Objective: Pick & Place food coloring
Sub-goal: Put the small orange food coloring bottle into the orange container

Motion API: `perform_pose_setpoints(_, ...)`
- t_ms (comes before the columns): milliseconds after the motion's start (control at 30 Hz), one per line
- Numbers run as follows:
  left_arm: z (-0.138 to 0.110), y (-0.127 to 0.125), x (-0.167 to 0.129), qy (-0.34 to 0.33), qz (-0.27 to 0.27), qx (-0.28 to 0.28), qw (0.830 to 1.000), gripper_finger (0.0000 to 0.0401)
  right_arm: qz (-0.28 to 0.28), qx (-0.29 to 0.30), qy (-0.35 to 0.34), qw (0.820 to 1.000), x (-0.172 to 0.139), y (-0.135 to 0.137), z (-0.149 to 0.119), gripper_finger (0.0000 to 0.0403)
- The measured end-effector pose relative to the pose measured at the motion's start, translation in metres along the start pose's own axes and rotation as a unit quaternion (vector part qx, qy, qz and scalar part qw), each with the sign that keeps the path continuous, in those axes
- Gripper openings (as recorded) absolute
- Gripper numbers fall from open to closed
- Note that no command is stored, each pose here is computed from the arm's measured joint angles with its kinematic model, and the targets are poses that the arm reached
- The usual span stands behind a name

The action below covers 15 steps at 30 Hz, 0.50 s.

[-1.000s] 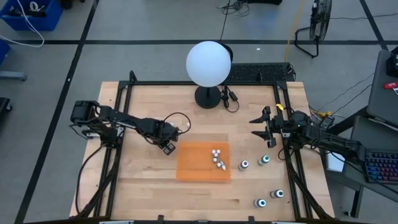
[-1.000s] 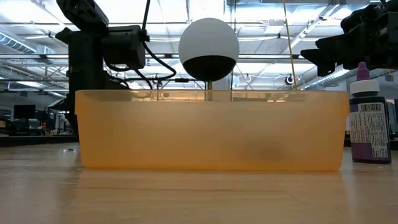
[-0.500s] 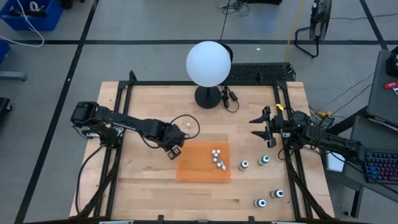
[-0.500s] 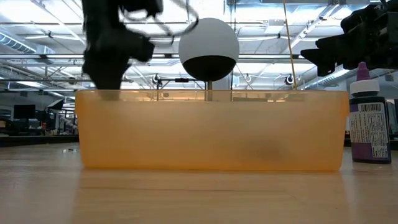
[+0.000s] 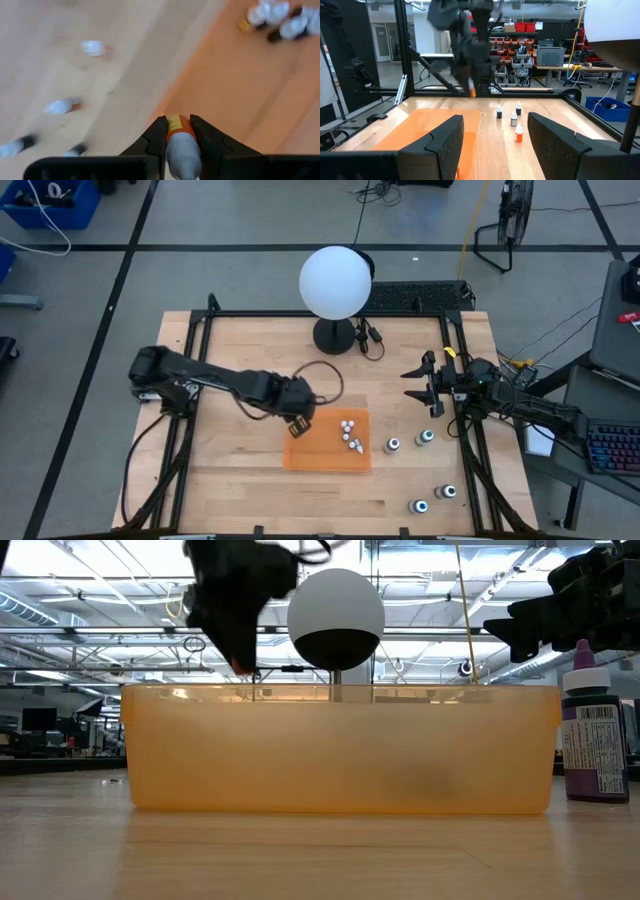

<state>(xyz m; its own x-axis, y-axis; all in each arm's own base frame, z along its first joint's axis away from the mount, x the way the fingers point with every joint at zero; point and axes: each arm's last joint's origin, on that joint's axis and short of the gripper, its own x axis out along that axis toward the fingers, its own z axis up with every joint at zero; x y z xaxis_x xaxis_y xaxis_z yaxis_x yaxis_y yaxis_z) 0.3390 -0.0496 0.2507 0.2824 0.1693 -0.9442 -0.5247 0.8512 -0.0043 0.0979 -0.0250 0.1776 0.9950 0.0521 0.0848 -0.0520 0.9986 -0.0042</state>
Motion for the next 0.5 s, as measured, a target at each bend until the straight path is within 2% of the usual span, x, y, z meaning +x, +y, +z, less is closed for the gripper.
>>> perform_pose_setpoints(200,0.005,-0.026,0.056,0.048,-0.029,0.058,0.997,0.0068,0.0,0.0,0.0,1.0,0.0,0.0,0.0,0.0211)
perform_pose_setpoints(300,0.005,-0.035,0.077,0.064,-0.044,0.06,0.995,0.0068,0.0,0.0,0.0,1.0,0.0,0.0,0.0,0.0209)
perform_pose_setpoints(500,-0.004,-0.033,0.106,0.121,-0.01,0.043,0.992,0.0068,0.0,0.0,0.0,1.0,0.0,0.0,0.0,0.0212)
